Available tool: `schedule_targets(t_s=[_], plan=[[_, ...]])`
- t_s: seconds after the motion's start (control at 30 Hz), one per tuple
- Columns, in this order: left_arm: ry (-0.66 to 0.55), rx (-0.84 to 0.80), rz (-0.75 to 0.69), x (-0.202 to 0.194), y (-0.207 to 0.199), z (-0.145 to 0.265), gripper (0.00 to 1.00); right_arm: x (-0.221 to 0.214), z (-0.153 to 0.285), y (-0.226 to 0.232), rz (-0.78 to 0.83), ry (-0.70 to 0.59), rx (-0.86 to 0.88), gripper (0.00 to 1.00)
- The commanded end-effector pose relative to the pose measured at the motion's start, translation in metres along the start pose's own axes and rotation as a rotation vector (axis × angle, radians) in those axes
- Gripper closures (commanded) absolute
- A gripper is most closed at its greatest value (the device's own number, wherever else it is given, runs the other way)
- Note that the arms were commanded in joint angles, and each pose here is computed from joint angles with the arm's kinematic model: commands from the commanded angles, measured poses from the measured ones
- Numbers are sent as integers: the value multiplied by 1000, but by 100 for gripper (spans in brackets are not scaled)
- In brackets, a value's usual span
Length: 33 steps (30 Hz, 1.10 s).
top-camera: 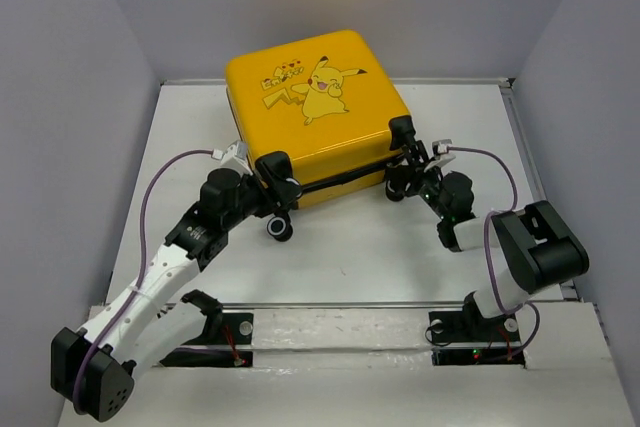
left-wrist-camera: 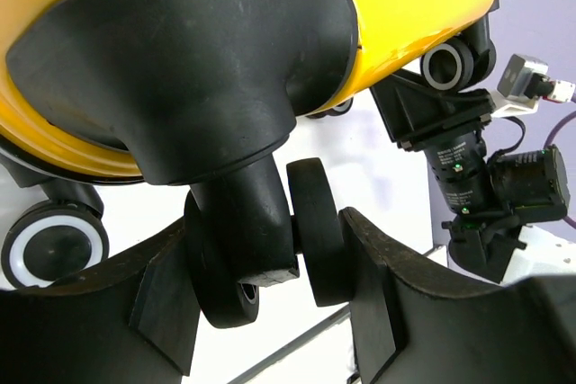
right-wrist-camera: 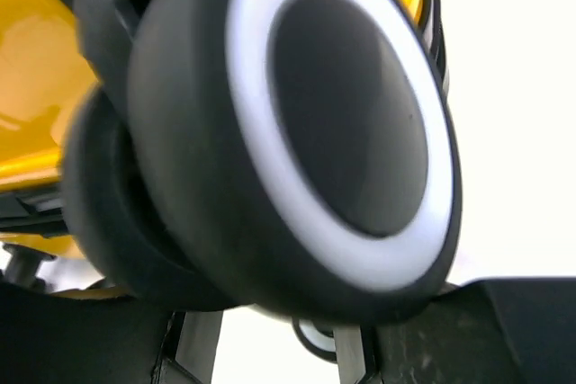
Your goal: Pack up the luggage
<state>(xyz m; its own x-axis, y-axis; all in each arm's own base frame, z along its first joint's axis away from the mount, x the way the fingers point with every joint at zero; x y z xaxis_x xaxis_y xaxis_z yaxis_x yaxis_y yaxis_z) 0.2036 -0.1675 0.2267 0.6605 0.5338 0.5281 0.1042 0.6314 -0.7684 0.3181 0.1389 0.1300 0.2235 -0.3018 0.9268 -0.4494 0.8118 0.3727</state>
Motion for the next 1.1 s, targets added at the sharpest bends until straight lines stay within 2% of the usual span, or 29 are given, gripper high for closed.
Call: schedule_targets(t_s=[0.0,0.13,0.23,0.3,0.33,0.43,0.47,0.5,0.67,0.77,0.83,0.87,0.9,0.93,1.07], plan=[[-128,-404,-153,26,-73,37,94,40,-22,3,110,-193,33,51],[-126,-404,-151,25,-71,33,94,36,-26,2,114,-175,42,45],[-120,-411,-154,25,-73,32,94,32,-30,10,107,-142,114,48],[-121,-413,-154,25,-74,32,94,36,-33,16,98,-144,159,58],[-124,-413,-155,26,-74,32,94,42,-33,18,97,-177,168,66],[-127,-407,-157,25,-72,33,94,46,-34,19,96,-190,165,78],[-125,-406,-157,25,-72,32,94,47,-35,19,97,-187,165,88],[-122,-405,-156,24,-71,31,94,49,-35,19,97,-190,161,92],[-116,-429,-151,24,-73,27,94,45,-23,34,59,-194,201,93],[-101,-461,-141,26,-81,22,94,25,-13,65,50,-156,215,93],[-96,-501,-126,31,-92,19,94,11,-11,81,84,-146,155,93],[-96,-516,-122,33,-97,18,94,-7,-5,110,92,-114,200,93],[-99,-541,-111,37,-105,16,94,-10,-5,113,111,-139,131,93],[-100,-551,-105,38,-109,16,94,-25,0,134,115,-115,157,93],[-90,-610,-72,43,-127,13,94,-39,-5,155,119,-106,123,93]])
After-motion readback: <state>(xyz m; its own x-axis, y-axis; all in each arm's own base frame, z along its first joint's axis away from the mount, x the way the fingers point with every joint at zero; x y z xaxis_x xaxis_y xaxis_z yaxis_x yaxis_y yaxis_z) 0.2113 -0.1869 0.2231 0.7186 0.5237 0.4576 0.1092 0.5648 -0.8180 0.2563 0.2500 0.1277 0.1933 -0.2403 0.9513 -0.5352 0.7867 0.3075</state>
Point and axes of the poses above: each gripper's point midway between its finger pads, its own z axis back along the fingers, its own y axis along the line the jaws close on, x = y × z, the point moved 6 cm from there along z, back along the fingers, and after that the axes turned 2 degrees about z, right-handed, at the moved point
